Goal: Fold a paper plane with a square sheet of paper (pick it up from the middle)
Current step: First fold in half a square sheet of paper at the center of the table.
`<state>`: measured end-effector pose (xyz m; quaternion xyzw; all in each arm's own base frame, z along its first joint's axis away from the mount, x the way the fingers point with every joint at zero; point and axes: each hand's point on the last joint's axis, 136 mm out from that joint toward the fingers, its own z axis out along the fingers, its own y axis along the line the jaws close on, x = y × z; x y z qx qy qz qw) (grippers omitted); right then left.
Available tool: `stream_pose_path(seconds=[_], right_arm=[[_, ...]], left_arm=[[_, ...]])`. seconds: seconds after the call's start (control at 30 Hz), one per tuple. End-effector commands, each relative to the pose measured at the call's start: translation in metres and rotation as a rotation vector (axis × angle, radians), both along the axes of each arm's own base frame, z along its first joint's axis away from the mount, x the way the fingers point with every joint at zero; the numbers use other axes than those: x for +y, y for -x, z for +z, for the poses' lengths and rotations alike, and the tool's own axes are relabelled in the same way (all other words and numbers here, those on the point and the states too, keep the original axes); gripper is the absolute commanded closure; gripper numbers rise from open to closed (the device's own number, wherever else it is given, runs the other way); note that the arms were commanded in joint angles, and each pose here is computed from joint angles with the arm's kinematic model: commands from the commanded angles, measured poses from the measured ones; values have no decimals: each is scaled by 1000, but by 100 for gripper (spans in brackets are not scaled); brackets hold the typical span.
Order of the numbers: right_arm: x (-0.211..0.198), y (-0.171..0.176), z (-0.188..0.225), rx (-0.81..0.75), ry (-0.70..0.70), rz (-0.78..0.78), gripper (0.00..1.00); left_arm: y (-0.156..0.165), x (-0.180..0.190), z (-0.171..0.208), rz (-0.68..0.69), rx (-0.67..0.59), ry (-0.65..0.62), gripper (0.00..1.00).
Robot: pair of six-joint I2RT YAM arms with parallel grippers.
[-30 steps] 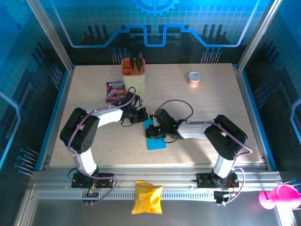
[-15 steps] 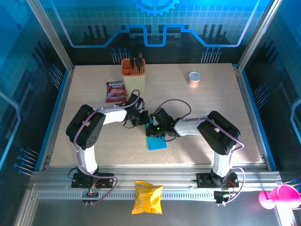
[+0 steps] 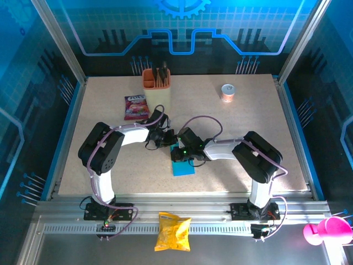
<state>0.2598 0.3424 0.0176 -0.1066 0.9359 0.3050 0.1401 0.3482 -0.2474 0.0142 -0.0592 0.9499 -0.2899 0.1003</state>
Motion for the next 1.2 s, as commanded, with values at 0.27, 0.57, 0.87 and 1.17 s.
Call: stream_pose_path(seconds=[0.27,0.57,0.87,1.17], right_arm=[[7,48,8,-21,47,161,100],[-5,74,-13,28,78,175,100],[-11,92,-5,20,83,194,100],[-41,84,47,-97,136,134,100]], left_arm=[[4,6,-25,-4,40,-67,100],[1,5,-23,-7,33,-65,100],[-1,5,-23,-7,30,-66,100],[-22,-1,27,-23,-83,-11,100]])
